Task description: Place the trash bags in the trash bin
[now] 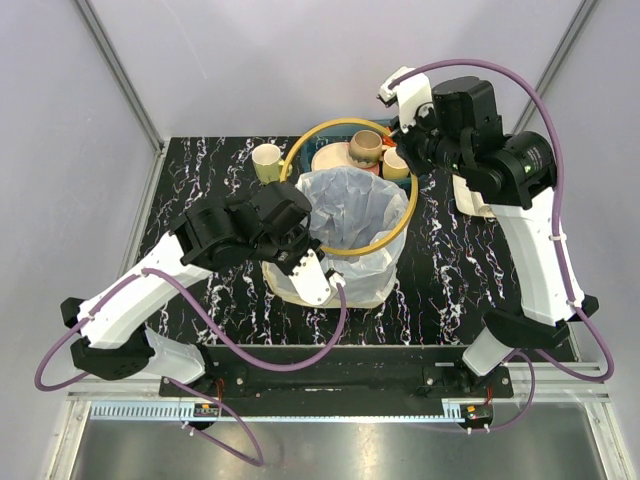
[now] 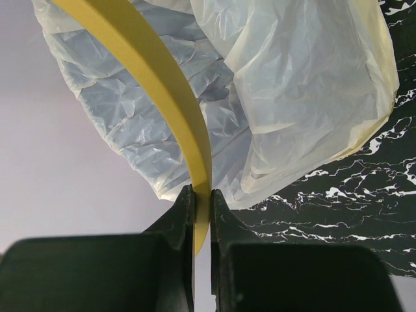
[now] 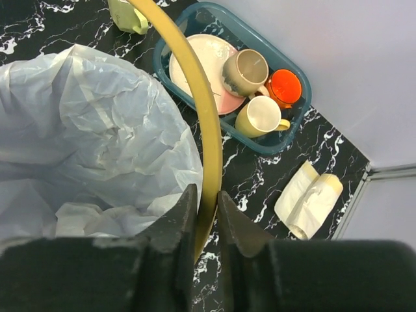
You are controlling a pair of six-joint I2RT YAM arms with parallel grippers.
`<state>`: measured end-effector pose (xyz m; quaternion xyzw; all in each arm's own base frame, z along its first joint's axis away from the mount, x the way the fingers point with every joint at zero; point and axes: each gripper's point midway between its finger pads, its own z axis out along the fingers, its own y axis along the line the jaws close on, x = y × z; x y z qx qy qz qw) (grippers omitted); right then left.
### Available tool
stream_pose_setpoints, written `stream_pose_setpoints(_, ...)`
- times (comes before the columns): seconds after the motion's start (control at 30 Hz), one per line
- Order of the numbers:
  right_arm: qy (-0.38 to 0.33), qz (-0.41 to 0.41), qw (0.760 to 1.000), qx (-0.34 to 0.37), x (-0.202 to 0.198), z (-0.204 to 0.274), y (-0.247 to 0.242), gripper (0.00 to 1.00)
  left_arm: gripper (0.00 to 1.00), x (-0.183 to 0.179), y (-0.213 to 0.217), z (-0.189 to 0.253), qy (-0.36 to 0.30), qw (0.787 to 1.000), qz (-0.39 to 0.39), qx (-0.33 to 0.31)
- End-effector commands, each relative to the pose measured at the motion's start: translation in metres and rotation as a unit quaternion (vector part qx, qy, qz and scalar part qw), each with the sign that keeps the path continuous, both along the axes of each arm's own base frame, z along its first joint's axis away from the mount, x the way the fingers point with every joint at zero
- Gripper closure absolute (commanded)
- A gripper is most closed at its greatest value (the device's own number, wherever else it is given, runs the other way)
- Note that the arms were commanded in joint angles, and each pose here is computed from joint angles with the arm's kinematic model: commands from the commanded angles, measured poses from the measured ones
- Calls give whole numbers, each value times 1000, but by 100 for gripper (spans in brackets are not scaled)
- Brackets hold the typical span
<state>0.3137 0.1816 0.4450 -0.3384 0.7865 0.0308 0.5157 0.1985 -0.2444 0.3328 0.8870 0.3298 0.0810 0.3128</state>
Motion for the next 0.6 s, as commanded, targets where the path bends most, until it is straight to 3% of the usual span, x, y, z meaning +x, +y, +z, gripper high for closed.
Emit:
stream_pose_setpoints(0.0,-17,-10,1000,-24,3,3,-6,83,100,-18,38,-5,25,998,9,57)
stream_pose_setpoints(0.07,-23,-21,999,-26,6,5,-10,100,100,-20,38,-4,27,998,8,52)
stream_pose_setpoints(0.1,-26,-24,999,-25,7,6,-10,100,100,-21,37,-3,30,999,10,45)
stream_pose_setpoints(0.2,-38,-37,998,-22,10,12,-13,100,70,-22,31,3,36,999,21,11)
stream_pose_setpoints(0.23,-38,-36,998,-23,11,11,-13,100,55,-20,29,6,31,999,26,-2)
stream_pose_setpoints(0.3,-37,-38,998,-27,12,9,-14,100,42,-19,31,16,31,998,40,-33)
stream_pose_setpoints(0.43,-19,-38,998,-42,15,-8,-13,100,29,-25,22,70,61,982,41,-177)
stream_pose_setpoints(0.53,-2,-37,999,-27,22,-17,-10,100,26,-56,9,118,121,944,-12,-306)
stream_pose_setpoints(0.57,16,-34,999,-9,22,-20,-10,100,25,-60,20,137,114,930,-10,-350)
